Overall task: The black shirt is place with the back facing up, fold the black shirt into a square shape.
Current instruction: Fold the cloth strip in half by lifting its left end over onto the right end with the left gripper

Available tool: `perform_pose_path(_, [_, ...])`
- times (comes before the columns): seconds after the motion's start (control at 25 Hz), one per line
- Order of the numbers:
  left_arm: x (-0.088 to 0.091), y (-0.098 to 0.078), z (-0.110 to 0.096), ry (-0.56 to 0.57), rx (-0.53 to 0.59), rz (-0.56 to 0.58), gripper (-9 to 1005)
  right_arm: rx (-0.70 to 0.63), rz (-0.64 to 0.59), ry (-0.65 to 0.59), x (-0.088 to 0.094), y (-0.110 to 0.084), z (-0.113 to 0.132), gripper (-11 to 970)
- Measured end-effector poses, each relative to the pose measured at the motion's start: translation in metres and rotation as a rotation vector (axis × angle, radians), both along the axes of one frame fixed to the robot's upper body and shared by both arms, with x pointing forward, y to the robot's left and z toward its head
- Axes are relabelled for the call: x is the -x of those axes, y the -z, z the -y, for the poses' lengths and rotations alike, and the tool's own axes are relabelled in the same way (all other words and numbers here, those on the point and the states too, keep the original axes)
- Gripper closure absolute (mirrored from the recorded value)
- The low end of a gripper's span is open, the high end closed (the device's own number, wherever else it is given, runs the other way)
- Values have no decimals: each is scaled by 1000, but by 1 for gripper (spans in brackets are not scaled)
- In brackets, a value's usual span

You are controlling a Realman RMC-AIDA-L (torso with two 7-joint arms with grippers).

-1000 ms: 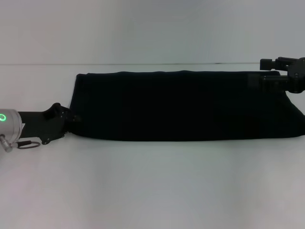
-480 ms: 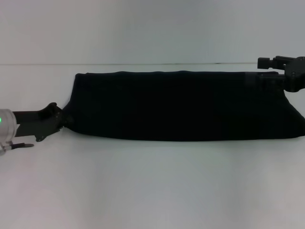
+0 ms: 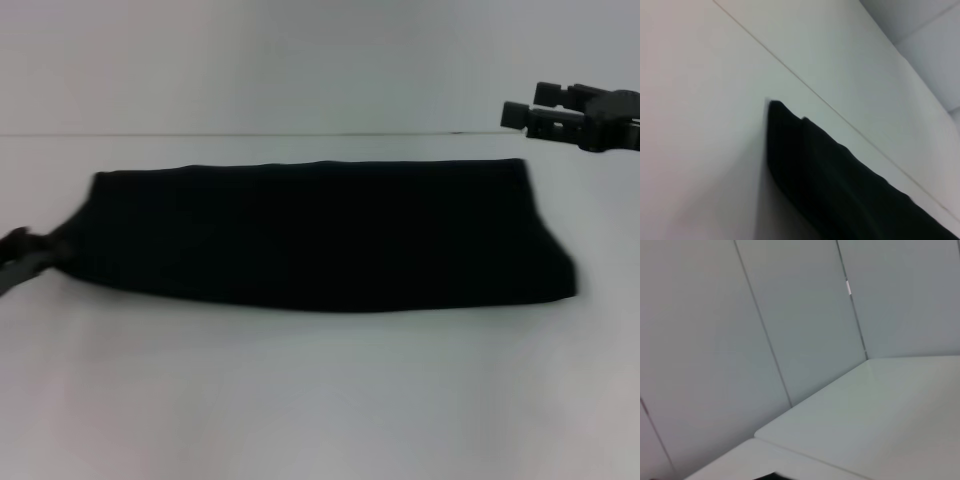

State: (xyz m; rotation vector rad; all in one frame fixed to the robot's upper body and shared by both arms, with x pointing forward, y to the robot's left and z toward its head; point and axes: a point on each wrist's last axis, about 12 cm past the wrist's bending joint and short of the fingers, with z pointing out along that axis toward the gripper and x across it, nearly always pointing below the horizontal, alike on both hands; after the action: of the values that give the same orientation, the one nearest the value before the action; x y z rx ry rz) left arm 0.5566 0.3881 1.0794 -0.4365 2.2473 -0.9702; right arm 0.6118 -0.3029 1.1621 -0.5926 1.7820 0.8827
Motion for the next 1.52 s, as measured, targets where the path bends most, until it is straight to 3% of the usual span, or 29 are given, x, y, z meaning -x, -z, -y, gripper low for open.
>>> perform_pose_path(0.32, [48, -15, -71, -130, -85, 7, 957, -30, 15, 37, -8, 1, -14, 52])
perform_pose_path(0.48, [47, -25, -75, -105, -94, 21, 957, -31, 17, 40, -9, 0, -16, 52])
perform_pose_path(0.56, [35, -36, -65, -43, -69, 53, 957, -35, 15, 52, -9, 0, -12, 52])
perform_pose_path(0.76, [-10, -75, 7, 299, 122, 201, 957, -35, 13, 128, 0, 1, 20, 52])
perform_pose_path(0.84, [-33, -88, 56, 454, 206, 247, 957, -32, 11, 169, 7, 1, 40, 51])
perform_pose_path(0.96, [-57, -92, 137, 627, 271, 273, 957, -29, 11, 201, 19, 0, 64, 51])
perform_pose_path(1.08, [-65, -82, 212, 698, 266, 277, 956, -22, 13, 218, 32, -2, 87, 51])
perform_pose_path(1.2, [-67, -58, 267, 666, 224, 284, 954, -10, 19, 230, 42, -3, 102, 51])
perform_pose_path(1.28, [-67, -41, 285, 610, 201, 273, 953, -4, 23, 238, 46, -5, 110, 51])
perform_pose_path(1.4, [-53, -4, 304, 512, 157, 227, 935, 3, 24, 244, 50, -6, 115, 51])
perform_pose_path(1.52, [-43, 7, 308, 479, 156, 240, 889, 8, 25, 243, 52, -4, 116, 52])
